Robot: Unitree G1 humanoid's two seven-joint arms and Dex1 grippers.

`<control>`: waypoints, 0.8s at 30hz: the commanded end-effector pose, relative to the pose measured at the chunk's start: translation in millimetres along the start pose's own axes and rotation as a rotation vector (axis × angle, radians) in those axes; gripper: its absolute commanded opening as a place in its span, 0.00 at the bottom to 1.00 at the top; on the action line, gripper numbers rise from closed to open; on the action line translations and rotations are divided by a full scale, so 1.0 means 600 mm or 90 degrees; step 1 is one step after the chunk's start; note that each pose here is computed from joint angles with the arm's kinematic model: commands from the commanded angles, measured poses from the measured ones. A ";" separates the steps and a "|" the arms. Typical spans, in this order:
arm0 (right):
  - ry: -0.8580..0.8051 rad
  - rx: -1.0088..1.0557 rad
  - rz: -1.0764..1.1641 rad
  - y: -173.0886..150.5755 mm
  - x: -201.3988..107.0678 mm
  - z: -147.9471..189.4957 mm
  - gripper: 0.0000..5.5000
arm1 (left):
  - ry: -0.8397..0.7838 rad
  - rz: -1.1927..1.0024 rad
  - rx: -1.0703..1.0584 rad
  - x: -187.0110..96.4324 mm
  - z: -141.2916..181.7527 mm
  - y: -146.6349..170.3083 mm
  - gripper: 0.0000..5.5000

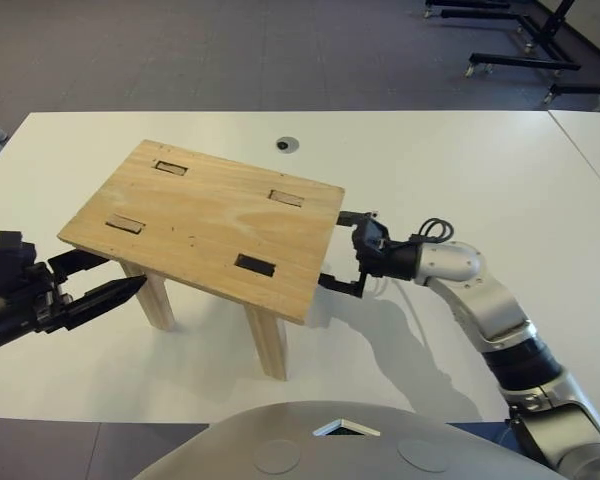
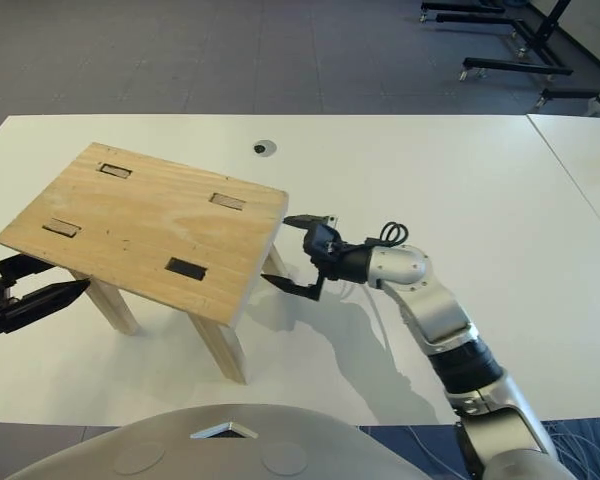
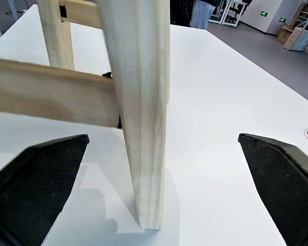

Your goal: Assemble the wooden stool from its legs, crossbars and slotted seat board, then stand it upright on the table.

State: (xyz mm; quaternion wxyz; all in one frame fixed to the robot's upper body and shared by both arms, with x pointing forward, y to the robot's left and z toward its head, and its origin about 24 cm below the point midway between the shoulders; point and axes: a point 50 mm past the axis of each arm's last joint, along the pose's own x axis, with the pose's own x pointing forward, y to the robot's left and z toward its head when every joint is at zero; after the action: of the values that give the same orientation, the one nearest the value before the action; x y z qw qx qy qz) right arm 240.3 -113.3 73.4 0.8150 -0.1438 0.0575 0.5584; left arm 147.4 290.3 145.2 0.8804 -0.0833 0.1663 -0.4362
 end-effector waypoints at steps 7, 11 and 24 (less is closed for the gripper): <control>-0.001 -0.047 -0.192 -0.097 0.031 0.007 0.98 | 0.013 -0.032 0.054 0.062 0.027 0.033 0.79; 0.006 -0.060 -0.230 -0.125 0.026 0.007 0.98 | -0.018 -0.041 0.089 0.106 0.050 0.045 0.79; 0.029 -0.097 -0.351 -0.192 -0.020 -0.002 0.98 | -0.104 -0.102 0.108 0.217 0.082 0.056 0.79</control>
State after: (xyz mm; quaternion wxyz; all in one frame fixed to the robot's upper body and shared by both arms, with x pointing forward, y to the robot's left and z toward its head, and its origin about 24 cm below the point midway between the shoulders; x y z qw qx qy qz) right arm 339.1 -155.1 87.8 0.9183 -0.2189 0.0028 0.3299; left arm 249.4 212.7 148.3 0.8556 -0.0423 0.0673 -0.5115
